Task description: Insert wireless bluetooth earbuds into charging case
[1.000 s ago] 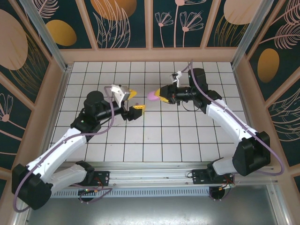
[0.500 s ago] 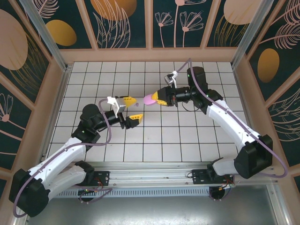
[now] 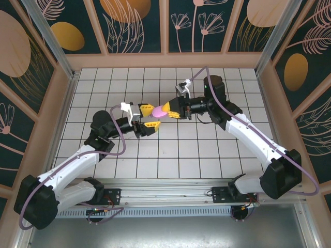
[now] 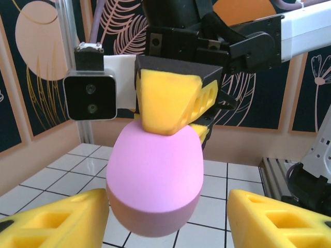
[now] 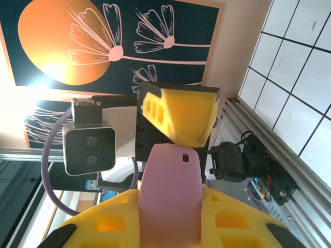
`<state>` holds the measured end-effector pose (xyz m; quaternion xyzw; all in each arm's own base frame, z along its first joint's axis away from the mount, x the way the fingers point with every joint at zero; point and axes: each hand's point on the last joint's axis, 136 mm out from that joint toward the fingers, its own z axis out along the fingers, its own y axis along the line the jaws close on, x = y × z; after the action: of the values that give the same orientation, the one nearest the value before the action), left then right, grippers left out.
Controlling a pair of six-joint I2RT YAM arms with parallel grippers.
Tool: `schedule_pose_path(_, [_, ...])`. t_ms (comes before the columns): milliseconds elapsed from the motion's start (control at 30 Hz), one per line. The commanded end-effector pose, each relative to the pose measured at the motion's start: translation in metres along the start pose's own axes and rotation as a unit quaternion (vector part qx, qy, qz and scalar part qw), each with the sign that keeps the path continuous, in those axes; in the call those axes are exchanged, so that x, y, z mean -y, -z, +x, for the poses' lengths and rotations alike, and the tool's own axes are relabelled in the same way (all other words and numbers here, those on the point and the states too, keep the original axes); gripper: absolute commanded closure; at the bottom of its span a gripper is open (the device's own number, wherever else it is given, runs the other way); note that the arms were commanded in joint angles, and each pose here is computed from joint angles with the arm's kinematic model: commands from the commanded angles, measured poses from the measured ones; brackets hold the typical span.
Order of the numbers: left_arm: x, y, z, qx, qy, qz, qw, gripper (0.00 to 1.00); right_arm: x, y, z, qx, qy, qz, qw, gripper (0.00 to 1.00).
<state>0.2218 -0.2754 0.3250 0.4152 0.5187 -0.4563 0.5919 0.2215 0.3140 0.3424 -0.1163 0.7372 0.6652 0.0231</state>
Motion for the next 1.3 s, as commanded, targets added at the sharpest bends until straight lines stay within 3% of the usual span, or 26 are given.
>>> schedule_pose_path(0, [0.005,-0.002,-0.021,0.025,-0.023,0.021,0.999,0.45,-0.02,0.004,0.006,-0.004,0.026,-0.018,0.999,0.84])
schedule_pose_path(100, [0.004,-0.003,-0.02,0.025,-0.021,0.021,0.999,0.48,-0.023,-0.001,0.011,-0.012,0.027,-0.021,0.999,0.85])
schedule_pose_path(267, [0.0,-0.004,-0.017,0.024,-0.017,0.013,0.999,0.44,-0.025,-0.002,0.012,-0.013,0.029,-0.022,0.999,0.85])
schedule_pose_path(433, [-0.001,-0.005,-0.02,0.032,-0.017,0.014,0.999,0.58,-0.024,-0.003,0.013,-0.015,0.027,-0.022,0.999,0.84])
schedule_pose_path(567, [-0.001,-0.004,-0.02,0.031,-0.017,0.011,0.999,0.63,-0.024,-0.002,0.013,-0.013,0.026,-0.022,0.999,0.84])
schedule_pose_path(600, [-0.002,-0.004,-0.021,0.031,-0.017,0.009,0.999,0.65,-0.024,-0.003,0.013,-0.013,0.026,-0.021,0.999,0.83])
schedule_pose_path(700, [-0.003,-0.003,-0.021,0.025,-0.018,0.002,1.0,0.69,-0.022,-0.001,0.008,-0.001,0.029,-0.009,1.0,0.61])
schedule_pose_path(800, [-0.005,-0.003,-0.018,-0.002,-0.013,-0.005,1.0,0.71,-0.02,0.008,-0.003,0.045,0.054,0.031,0.997,0.48])
schedule_pose_path(1067, [0.001,0.006,-0.003,-0.097,0.001,-0.009,0.995,0.77,-0.036,0.069,-0.031,0.2,0.205,0.156,0.945,0.41])
schedule_pose_path(1267, [0.008,0.02,0.001,-0.132,0.005,-0.012,0.991,0.78,-0.041,0.067,-0.017,0.192,0.313,0.195,0.909,0.41])
